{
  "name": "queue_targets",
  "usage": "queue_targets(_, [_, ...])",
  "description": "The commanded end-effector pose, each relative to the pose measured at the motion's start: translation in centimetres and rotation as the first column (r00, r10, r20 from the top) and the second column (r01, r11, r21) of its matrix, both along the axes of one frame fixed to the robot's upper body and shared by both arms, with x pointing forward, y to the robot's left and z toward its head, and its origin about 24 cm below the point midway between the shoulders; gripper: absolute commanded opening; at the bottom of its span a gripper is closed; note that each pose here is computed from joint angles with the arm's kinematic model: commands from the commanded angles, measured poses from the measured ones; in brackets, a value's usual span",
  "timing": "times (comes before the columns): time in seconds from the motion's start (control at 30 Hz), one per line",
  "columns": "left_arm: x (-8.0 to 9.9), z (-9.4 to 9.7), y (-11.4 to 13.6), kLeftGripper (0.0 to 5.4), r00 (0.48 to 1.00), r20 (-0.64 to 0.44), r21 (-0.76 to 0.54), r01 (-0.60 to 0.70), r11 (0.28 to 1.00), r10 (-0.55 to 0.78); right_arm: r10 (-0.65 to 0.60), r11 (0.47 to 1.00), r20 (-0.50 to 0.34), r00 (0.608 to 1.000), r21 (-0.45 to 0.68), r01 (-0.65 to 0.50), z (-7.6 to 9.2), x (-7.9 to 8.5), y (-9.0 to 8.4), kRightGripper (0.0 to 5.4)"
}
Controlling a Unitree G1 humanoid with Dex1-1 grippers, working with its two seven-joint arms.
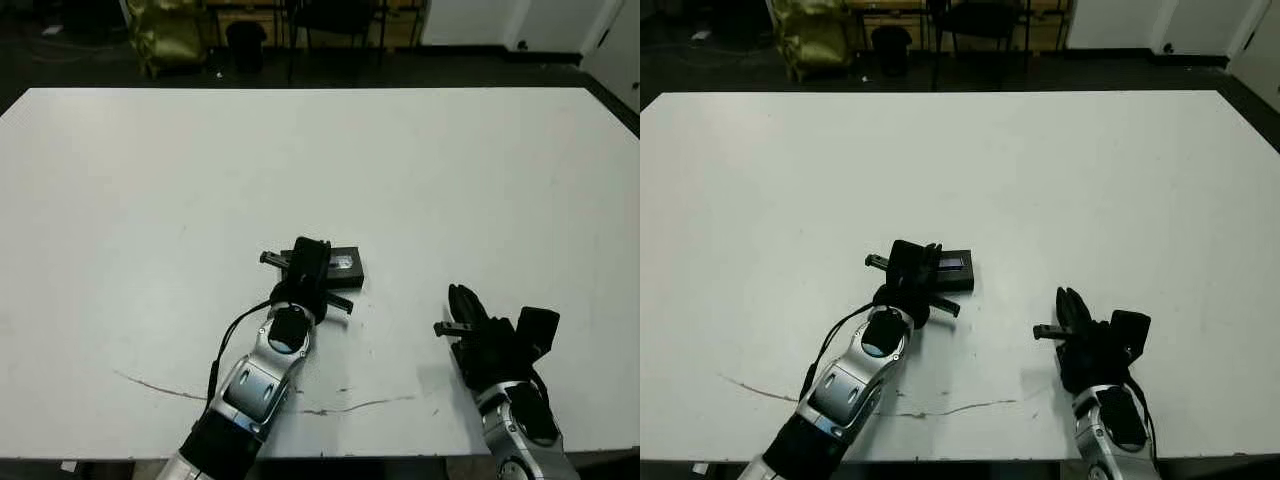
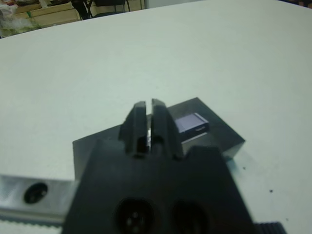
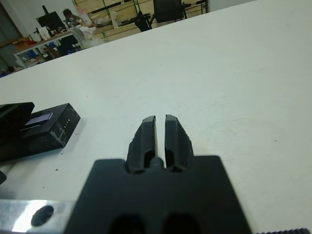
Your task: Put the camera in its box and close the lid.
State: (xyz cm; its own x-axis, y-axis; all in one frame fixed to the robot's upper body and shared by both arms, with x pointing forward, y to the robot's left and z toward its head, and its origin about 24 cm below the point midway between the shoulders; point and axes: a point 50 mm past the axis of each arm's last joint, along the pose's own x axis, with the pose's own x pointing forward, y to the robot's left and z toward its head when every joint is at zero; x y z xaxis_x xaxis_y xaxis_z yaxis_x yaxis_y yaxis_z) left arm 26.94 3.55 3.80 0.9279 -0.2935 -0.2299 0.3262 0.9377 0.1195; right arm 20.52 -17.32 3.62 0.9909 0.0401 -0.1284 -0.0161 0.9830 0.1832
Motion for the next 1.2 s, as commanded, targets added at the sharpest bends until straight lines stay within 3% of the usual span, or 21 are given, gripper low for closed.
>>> queue_targets(0.03, [-2.9,-5.3,0.6,0.02,0.955,-0.292,0.039,-0.032,0.999,0.042,-0.012,1.000,-0.027,1.000,0.007,0.013,-0.5,-0.3,-0.2,0.00])
queue_targets(0.2, [-2.3,-4.9,0.8,0.02,0.965,-0.261,0.001,-0.031,1.000,0.030,-0.014,1.000,-0.037,0.999,0.012,0.015,-0.5,-0.3,-0.1,0.00])
queue_targets(0.33, [-1.4,-3.5,1.2,0.02,0.976,-0.218,-0.049,-0.032,0.998,0.020,-0.024,0.999,-0.045,0.999,0.023,0.025,-0.5,-0.3,0.0,0.00])
queue_targets(0.53, [-0.8,0.5,1.7,0.02,0.994,-0.107,-0.164,-0.054,0.985,0.037,-0.034,0.999,-0.050,0.998,0.036,0.036,-0.5,-0.3,0.0,0.00])
queue_targets(0.73, [-0.9,6.5,3.6,0.02,0.999,0.032,-0.327,-0.021,0.945,0.033,-0.028,1.000,-0.051,0.998,0.010,0.028,-0.3,-0.3,-0.1,0.00])
queue_targets(0.87, [-0.9,10.3,5.6,0.02,0.985,0.156,-0.401,-0.010,0.916,0.079,-0.032,0.999,-0.054,0.998,0.006,0.033,-0.2,-0.3,-0.1,0.00])
queue_targets(1.0, [-1.1,12.8,8.3,0.02,0.955,0.245,-0.452,-0.041,0.891,0.169,-0.032,0.999,-0.051,0.998,0.010,0.033,0.0,-0.3,-0.1,0.00])
queue_targets(1.2, [-1.8,13.2,13.3,0.02,0.897,0.341,-0.429,-0.118,0.896,0.281,-0.021,1.000,-0.025,0.999,0.014,0.022,0.1,0.0,-0.3,0.00])
